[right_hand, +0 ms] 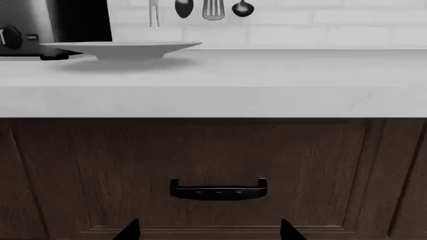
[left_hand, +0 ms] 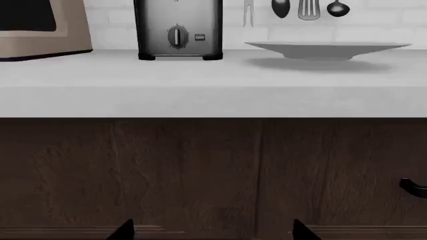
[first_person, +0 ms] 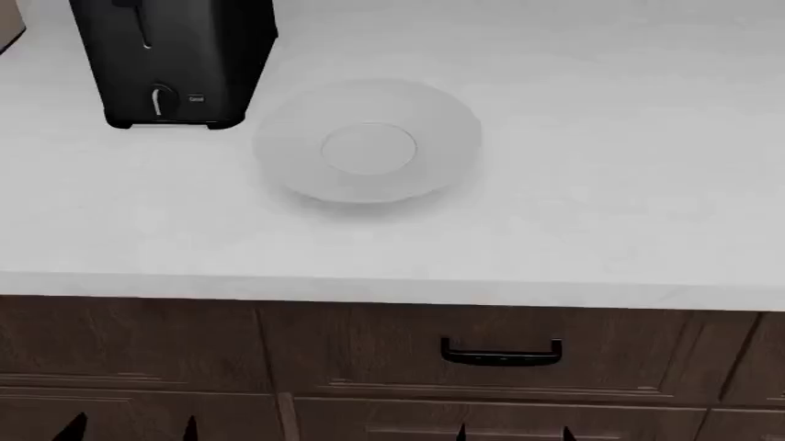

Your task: Place the toasted item on a plate.

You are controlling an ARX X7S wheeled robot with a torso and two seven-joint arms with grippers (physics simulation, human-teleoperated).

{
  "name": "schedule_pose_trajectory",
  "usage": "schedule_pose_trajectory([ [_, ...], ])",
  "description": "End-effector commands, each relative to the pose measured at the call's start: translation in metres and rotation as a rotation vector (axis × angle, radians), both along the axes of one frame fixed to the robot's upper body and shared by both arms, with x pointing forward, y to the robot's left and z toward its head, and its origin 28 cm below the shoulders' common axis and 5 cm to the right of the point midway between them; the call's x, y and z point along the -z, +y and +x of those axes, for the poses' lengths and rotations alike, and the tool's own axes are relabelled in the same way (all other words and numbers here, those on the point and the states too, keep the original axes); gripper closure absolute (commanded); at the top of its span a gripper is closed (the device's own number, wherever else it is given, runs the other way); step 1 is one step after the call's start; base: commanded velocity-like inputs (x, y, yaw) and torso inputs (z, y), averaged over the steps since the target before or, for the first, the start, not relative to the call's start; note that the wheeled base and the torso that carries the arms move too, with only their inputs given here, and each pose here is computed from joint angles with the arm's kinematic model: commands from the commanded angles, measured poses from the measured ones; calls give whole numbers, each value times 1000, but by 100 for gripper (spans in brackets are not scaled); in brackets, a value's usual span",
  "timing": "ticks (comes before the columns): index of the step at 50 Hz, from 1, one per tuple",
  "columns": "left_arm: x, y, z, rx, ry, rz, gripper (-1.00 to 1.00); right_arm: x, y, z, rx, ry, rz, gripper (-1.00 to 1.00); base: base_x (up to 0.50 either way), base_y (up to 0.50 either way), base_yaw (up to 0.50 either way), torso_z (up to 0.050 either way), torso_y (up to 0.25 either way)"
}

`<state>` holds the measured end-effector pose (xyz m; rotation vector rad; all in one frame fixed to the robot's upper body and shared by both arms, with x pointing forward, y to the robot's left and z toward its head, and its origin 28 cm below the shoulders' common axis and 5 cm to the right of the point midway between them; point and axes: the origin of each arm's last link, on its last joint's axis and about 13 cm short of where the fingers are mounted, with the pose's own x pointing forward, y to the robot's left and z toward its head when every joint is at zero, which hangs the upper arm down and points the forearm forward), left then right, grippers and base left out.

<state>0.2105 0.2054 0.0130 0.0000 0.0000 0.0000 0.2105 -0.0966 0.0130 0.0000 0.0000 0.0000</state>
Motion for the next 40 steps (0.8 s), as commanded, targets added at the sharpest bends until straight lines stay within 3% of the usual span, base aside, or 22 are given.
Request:
schedule_pose_trajectory([
  [1, -1, 0, -1, 0, 0, 0, -100, -1, 0, -1, 0, 0, 0, -100, 0, 0, 0, 0, 0],
  [7, 0, 3, -1, -25, 20, -2, -100, -3, -1, 2, 2, 9, -7, -100, 0, 0, 0, 0, 0],
  [40, -6, 5, -2, 1, 28, 46, -100, -9, 1, 2, 2, -8, -6, -100, 0, 0, 0, 50, 0],
])
